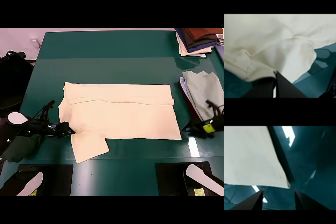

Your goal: Fold the shirts.

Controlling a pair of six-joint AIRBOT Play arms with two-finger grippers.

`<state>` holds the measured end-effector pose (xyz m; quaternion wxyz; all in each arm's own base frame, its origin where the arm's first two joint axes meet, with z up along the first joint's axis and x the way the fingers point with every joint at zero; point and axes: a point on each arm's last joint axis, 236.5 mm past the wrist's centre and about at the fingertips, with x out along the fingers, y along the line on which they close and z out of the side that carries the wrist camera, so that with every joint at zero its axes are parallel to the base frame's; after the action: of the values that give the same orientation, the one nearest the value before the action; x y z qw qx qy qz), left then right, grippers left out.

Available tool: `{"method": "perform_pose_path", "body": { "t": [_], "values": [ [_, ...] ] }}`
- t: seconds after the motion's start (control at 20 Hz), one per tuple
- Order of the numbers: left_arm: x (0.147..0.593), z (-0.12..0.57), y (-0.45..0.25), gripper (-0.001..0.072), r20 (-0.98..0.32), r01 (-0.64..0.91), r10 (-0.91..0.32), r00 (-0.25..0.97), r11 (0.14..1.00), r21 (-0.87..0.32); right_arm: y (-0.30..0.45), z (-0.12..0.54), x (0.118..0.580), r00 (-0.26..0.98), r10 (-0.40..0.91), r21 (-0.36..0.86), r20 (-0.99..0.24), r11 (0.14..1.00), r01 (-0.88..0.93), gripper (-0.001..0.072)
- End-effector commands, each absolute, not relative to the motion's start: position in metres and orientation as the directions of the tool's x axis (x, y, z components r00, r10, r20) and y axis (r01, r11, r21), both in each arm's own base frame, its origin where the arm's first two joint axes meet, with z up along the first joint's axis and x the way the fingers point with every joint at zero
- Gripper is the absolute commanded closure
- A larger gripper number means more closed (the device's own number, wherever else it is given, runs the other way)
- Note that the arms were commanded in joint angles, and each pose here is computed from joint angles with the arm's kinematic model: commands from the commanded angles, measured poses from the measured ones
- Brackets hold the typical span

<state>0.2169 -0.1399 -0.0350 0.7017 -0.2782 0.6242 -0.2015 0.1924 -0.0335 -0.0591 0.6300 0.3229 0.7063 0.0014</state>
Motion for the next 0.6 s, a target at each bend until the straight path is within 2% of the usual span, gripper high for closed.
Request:
{"method": "perform_pose_path", "body": {
  "t": [0.0, 0.1, 0.2, 0.25, 0.3, 0.4, 0.45, 0.55],
  "values": [
    [0.219, -0.033, -0.139, 0.0678, -0.764, -0.058, -0.628, 0.145, 0.766, -0.640, -0.009, -0.091, 0.180, 0.028, 0.585, 0.500, -0.811, 0.666, 0.553, 0.0283],
    [0.220, -0.034, -0.139, 0.0679, -0.765, -0.058, -0.627, 0.149, 0.767, -0.639, 0.000, -0.099, 0.189, 0.034, 0.590, 0.512, -0.806, 0.669, 0.539, 0.0283],
    [0.220, -0.033, -0.139, 0.0678, -0.765, -0.058, -0.627, 0.149, 0.766, -0.640, 0.009, -0.101, 0.197, 0.007, 0.581, 0.509, -0.814, 0.708, 0.490, 0.0285],
    [0.218, -0.033, -0.140, 0.0679, -0.764, -0.058, -0.630, 0.141, 0.765, -0.641, 0.013, -0.099, 0.201, -0.008, 0.575, 0.509, -0.818, 0.729, 0.458, 0.0376],
    [0.213, -0.032, -0.141, 0.0680, -0.765, -0.053, -0.633, 0.119, 0.765, -0.642, 0.015, -0.095, 0.204, -0.021, 0.566, 0.506, -0.824, 0.752, 0.422, 0.0513],
    [0.202, -0.027, -0.137, 0.0681, -0.784, -0.020, -0.617, 0.071, 0.785, -0.619, 0.022, -0.080, 0.215, -0.018, 0.549, 0.511, -0.836, 0.789, 0.343, 0.0672],
    [0.196, -0.027, -0.131, 0.0682, -0.802, -0.011, -0.594, 0.057, 0.803, -0.596, 0.025, -0.069, 0.219, -0.005, 0.538, 0.512, -0.843, 0.804, 0.302, 0.0694],
    [0.181, -0.023, -0.118, 0.0681, -0.845, -0.002, -0.532, 0.055, 0.846, -0.533, 0.022, -0.049, 0.215, -0.001, 0.483, 0.471, -0.876, 0.855, 0.217, 0.0693]
  ]
}}
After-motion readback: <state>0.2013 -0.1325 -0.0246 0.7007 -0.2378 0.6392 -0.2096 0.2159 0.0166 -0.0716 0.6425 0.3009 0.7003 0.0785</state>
